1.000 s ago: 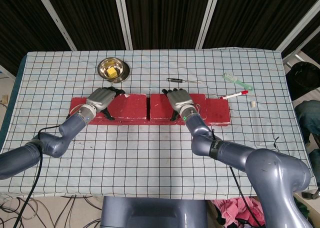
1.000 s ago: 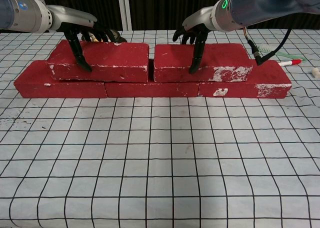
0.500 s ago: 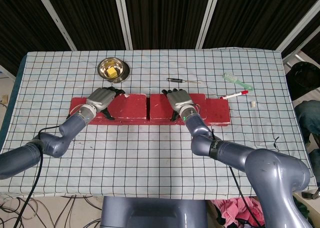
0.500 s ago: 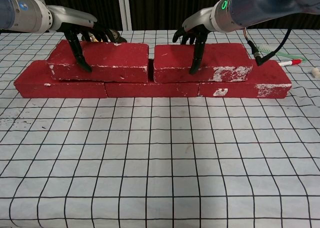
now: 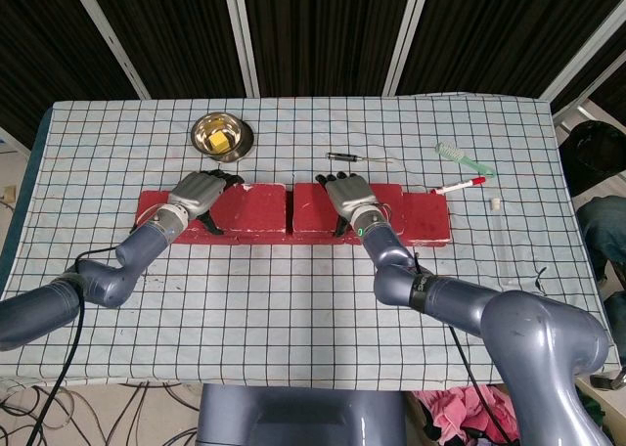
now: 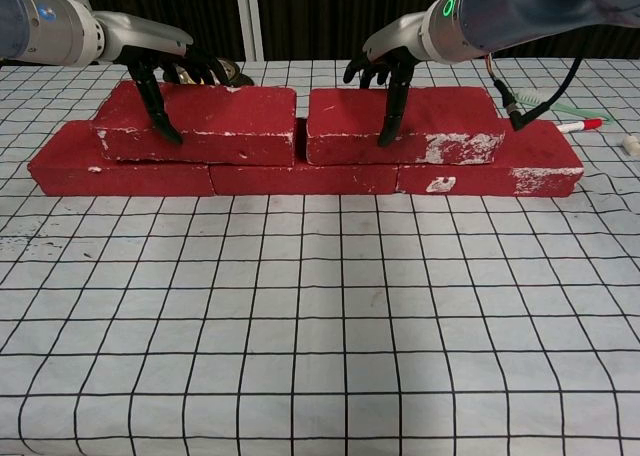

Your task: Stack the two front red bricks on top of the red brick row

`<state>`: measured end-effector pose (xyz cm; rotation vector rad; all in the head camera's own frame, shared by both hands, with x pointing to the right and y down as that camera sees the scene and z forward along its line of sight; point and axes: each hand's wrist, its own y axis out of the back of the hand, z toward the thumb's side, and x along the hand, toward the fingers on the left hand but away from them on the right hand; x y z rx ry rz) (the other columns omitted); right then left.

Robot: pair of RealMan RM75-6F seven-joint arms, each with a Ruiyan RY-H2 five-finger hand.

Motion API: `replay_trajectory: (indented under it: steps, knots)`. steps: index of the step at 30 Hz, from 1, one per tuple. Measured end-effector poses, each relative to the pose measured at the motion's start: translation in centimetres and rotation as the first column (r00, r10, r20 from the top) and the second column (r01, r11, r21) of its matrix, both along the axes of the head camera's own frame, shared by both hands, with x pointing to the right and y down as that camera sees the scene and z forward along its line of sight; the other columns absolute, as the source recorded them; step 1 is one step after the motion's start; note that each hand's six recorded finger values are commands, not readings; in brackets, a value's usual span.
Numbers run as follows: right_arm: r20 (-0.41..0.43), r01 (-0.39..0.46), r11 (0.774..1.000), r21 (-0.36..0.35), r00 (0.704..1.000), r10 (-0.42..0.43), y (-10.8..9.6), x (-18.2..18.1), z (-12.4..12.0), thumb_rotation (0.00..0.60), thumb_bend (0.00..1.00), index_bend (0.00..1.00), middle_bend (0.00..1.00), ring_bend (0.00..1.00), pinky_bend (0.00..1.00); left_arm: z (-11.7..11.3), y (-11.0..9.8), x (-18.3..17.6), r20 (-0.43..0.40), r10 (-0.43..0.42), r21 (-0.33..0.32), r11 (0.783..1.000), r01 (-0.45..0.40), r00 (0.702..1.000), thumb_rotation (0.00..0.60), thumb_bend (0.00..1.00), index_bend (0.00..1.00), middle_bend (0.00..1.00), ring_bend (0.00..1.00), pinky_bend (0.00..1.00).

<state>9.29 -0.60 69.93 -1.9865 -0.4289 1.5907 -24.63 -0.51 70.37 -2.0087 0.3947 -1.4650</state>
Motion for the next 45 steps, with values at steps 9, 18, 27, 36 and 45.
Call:
replay_trajectory:
  steps: [9, 18, 27, 36, 45]
  knots:
    - [-0.005, 0.004, 1.000, 0.000, 1.000, -0.004, 0.1, 0.0, 0.0, 0.600, 0.00, 0.00, 0.06, 0.04, 0.13, 0.0, 0.0, 0.0, 0.002, -0.003, 0.000, 1.000, 0.003, 1.000, 0.600, 0.04, 0.14, 0.17, 0.08, 0.18]
    - [0.004, 0.004, 1.000, 0.005, 1.000, -0.004, 0.0, -0.2, -0.2, 0.600, 0.00, 0.00, 0.05, 0.03, 0.13, 0.0, 0.0, -0.1, 0.007, -0.004, 0.001, 1.000, 0.004, 1.000, 0.600, 0.04, 0.13, 0.17, 0.08, 0.18]
    - [0.009, 0.003, 1.000, 0.016, 1.000, -0.004, -0.1, -0.3, -0.5, 0.600, 0.00, 0.00, 0.05, 0.03, 0.12, 0.1, 0.0, -0.2, 0.012, -0.006, -0.004, 1.000, 0.006, 1.000, 0.600, 0.04, 0.13, 0.17, 0.08, 0.18]
    - [0.013, 0.012, 1.000, 0.025, 1.000, -0.013, -0.1, -0.4, -1.0, 0.600, 0.00, 0.00, 0.05, 0.02, 0.12, 0.0, 0.0, 0.2, 0.006, -0.007, -0.001, 1.000, 0.007, 1.000, 0.600, 0.04, 0.13, 0.17, 0.08, 0.18]
    - [0.023, 0.008, 0.999, 0.036, 1.000, -0.009, -0.4, 0.0, -2.3, 0.600, 0.00, 0.00, 0.05, 0.02, 0.12, 0.3, 0.0, 0.2, 0.007, -0.012, -0.003, 1.000, 0.012, 1.000, 0.600, 0.04, 0.13, 0.17, 0.08, 0.18]
